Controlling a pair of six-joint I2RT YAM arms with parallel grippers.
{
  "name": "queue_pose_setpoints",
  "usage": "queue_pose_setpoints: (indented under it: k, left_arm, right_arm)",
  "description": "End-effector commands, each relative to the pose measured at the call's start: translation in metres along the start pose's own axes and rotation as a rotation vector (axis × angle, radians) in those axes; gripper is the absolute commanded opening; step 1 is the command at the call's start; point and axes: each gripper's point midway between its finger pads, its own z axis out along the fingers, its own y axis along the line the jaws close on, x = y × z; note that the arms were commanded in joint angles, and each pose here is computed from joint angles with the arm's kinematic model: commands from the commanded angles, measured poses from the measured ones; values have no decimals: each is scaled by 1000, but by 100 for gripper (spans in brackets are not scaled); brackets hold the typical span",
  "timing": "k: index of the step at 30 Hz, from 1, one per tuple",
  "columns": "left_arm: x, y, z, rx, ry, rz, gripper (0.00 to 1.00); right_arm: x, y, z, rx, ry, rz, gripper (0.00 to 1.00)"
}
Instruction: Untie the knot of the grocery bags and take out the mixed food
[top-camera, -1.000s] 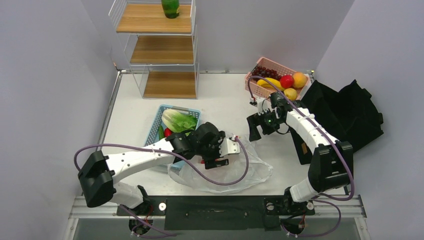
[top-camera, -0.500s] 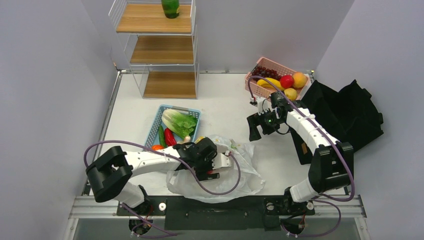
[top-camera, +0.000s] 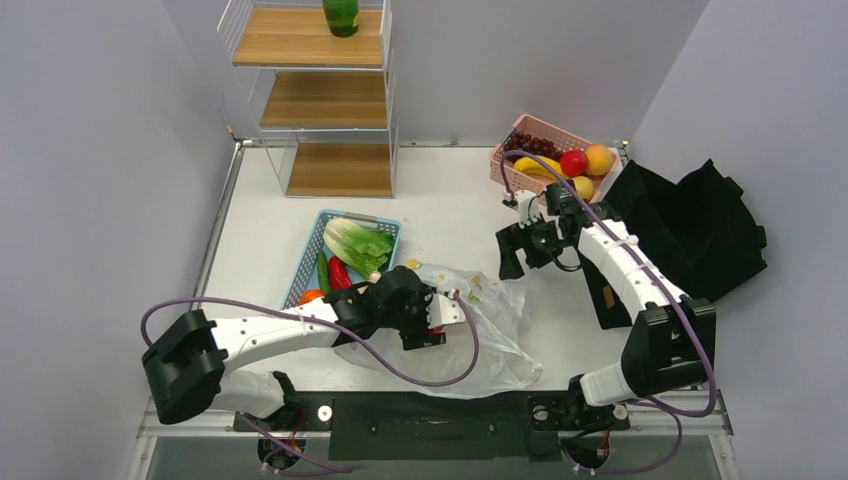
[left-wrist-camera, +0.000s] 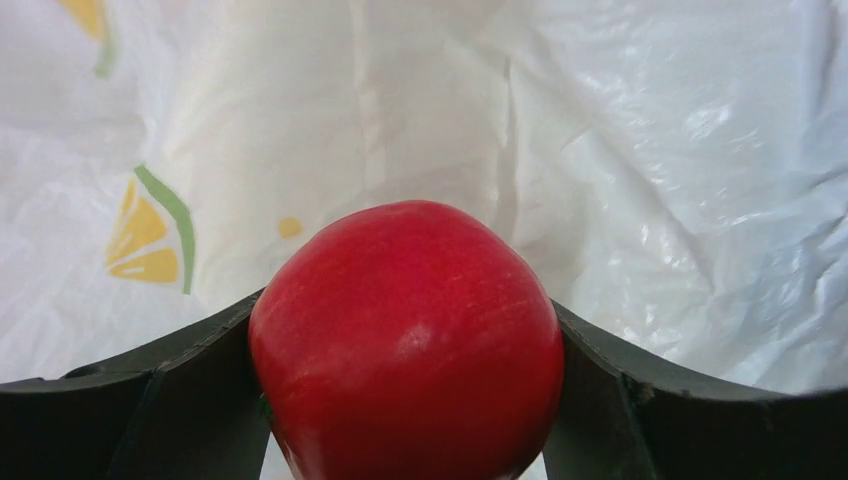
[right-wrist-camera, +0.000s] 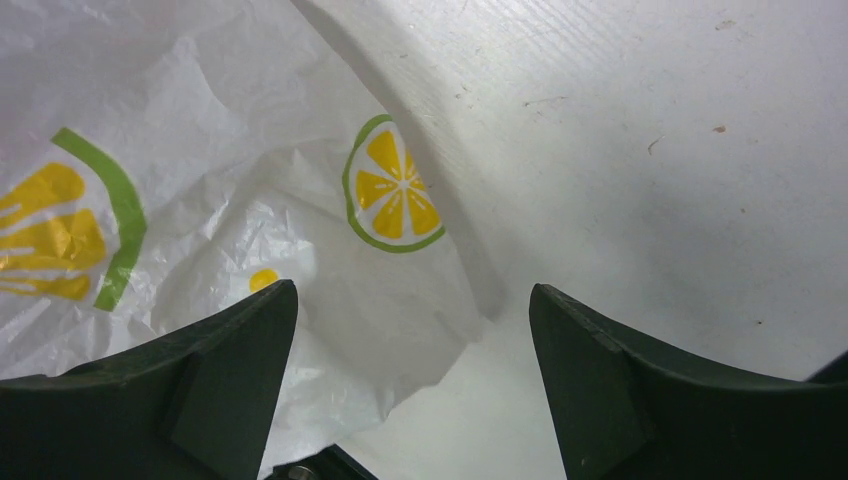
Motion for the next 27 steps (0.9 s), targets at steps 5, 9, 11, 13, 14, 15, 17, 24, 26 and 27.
queue_pose_setpoints:
  k: [5, 9, 11, 13, 14, 15, 17, 24, 26, 27]
  left_arm:
    - [-95, 22, -45, -30, -315, 9, 62]
    - [-112, 21, -63, -22, -388, 72, 62]
    - [-122, 18, -74, -4, -419, 107, 62]
    - [-139, 19, -91, 2, -464, 152, 62]
    - [-141, 14, -96, 28, -471, 177, 62]
    - [-149, 14, -107, 28, -496, 214, 62]
    - [-152, 5, -118, 67, -515, 265, 63]
    - [-110, -37, -109, 346, -328, 267, 56]
    - [-89, -45, -89, 420, -231, 194, 55]
    - [-77, -46, -84, 436, -194, 157, 54]
  right_arm:
    - [-51, 22, -54, -42, -231, -42, 81]
    - [-80, 29, -97, -74, -378, -25, 81]
    - [-91, 40, -116, -115, -434, -36, 83]
    - [-97, 55, -129, -158, -473, -67, 84]
    - [-99, 63, -137, -173, -493, -80, 85]
    - [-99, 74, -141, -202, -504, -101, 85]
    - [-99, 92, -142, -238, -504, -131, 86]
    - [-91, 123, -128, -300, -469, -175, 86]
    - [-91, 120, -124, -287, -467, -161, 86]
    - [-91, 119, -122, -283, -464, -155, 86]
